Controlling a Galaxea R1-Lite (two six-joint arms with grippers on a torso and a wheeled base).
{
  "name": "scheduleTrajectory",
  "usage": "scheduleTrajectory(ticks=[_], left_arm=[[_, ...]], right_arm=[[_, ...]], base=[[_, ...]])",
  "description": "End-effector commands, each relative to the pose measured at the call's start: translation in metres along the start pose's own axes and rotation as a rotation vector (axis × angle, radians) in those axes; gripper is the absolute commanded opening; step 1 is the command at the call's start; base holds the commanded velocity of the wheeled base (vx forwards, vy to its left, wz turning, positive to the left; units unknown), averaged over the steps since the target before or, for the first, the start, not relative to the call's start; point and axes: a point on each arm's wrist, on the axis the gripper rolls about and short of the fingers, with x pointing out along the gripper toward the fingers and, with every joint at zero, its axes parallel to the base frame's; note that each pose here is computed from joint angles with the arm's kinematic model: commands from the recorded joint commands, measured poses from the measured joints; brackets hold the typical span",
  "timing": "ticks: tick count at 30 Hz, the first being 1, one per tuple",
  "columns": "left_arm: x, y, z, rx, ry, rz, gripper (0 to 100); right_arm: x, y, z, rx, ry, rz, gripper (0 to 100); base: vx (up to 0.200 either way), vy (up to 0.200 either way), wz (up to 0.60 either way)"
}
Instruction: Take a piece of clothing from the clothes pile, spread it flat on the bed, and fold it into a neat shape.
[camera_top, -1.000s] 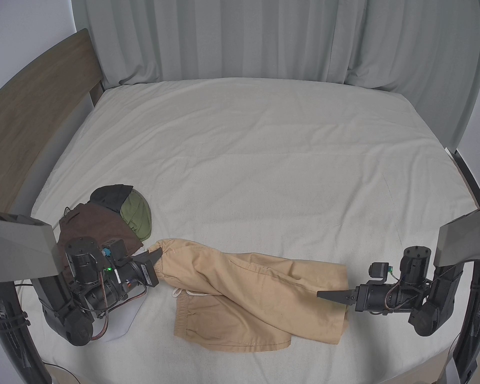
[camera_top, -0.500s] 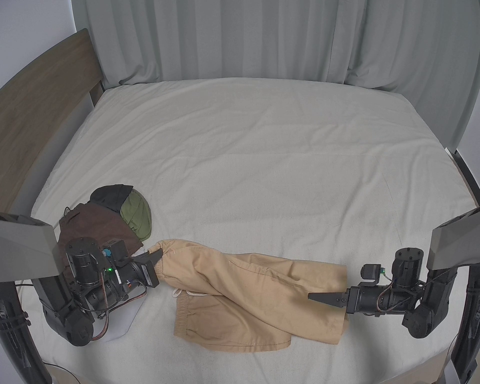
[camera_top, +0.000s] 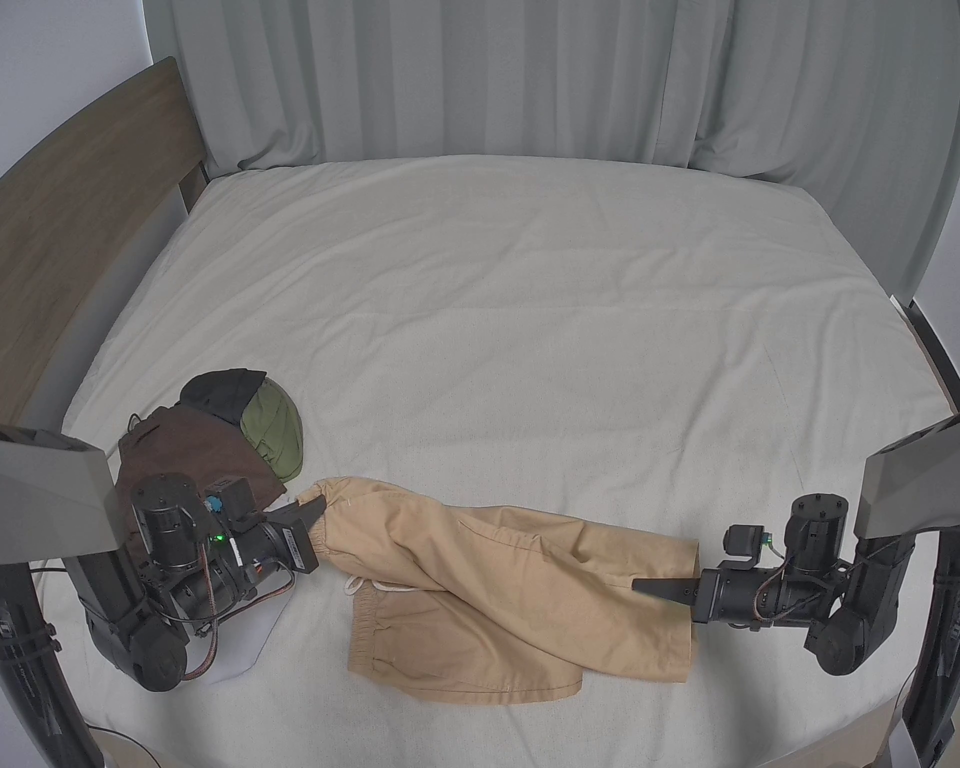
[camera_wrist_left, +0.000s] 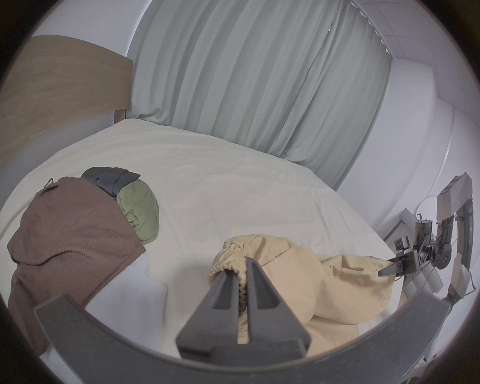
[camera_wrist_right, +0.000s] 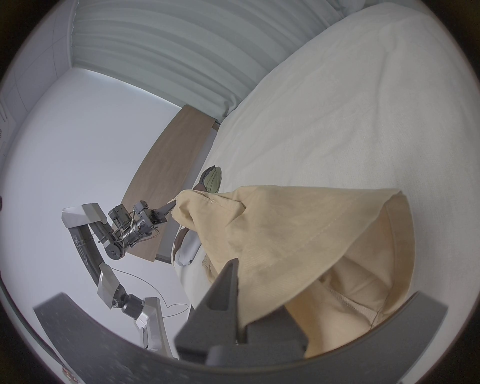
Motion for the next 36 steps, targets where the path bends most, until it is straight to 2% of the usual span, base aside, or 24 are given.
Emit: scheduleTrajectory(ticks=[1, 14, 25, 36], left_arm=[[0.002, -0.002, 0.005, -0.011, -0.024, -0.011, 0], [0.008, -0.005, 0.032, -0.027, -0.142, -0.035, 0], [0.012, 0.003, 0.045, -0.026, -0.198, -0.019, 0], [0.004, -0.003, 0.062, -0.038, -0.256, -0.072, 0]], right_arm=[[-0.003, 0.003, 0.004, -0.014, -0.018, 0.005, 0], [-0.017, 0.032, 0.035, -0.126, -0.143, 0.069, 0], [-0.020, 0.045, 0.049, -0.171, -0.224, 0.060, 0], [-0.024, 0.054, 0.058, -0.211, -0.266, 0.081, 0]], base=[[0.000, 0.000, 0.00], [0.000, 0.000, 0.00], [0.000, 0.000, 0.00], [0.000, 0.000, 0.00]])
